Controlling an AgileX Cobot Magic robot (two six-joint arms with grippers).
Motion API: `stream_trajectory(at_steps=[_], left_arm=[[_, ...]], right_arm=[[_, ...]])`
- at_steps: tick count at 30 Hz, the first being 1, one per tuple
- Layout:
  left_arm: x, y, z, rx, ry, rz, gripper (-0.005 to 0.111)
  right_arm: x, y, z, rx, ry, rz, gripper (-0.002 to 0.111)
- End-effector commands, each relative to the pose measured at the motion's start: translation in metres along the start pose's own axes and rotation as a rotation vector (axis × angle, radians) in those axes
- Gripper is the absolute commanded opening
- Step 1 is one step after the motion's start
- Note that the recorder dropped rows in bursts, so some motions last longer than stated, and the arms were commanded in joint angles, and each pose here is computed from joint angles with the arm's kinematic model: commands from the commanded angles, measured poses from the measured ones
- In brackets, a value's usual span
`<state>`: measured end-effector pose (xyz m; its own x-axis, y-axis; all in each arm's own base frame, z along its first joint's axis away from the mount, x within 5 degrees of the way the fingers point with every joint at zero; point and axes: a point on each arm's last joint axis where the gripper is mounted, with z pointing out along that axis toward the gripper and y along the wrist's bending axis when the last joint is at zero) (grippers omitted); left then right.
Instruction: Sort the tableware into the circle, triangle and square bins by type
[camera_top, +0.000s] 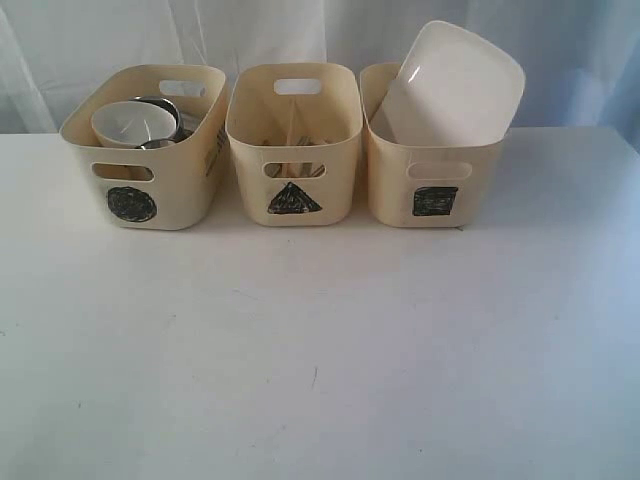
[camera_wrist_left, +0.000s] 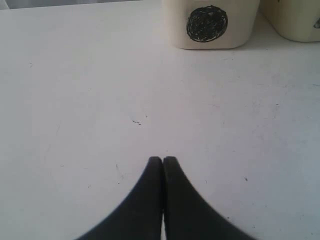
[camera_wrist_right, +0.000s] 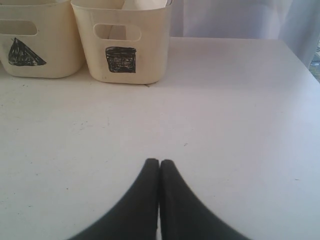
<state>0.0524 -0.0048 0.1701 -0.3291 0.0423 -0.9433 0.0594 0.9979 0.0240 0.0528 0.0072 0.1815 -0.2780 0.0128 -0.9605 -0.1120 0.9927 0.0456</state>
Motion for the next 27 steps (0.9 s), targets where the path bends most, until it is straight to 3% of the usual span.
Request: stream_trajectory(at_steps=[1, 27], left_arm=[[0.0013, -0.0002, 0.0004, 0.001, -0.003, -0.020, 0.000], [0.0013, -0.0002, 0.0004, 0.000, -0.003, -0.018, 0.000]], right_arm=[[-0.0001, -0.0003, 0.0000, 0.004, -0.015, 0.009, 0.000], [-0.0003, -0.0013, 0.0000, 0.015, -0.018, -0.024, 0.000]])
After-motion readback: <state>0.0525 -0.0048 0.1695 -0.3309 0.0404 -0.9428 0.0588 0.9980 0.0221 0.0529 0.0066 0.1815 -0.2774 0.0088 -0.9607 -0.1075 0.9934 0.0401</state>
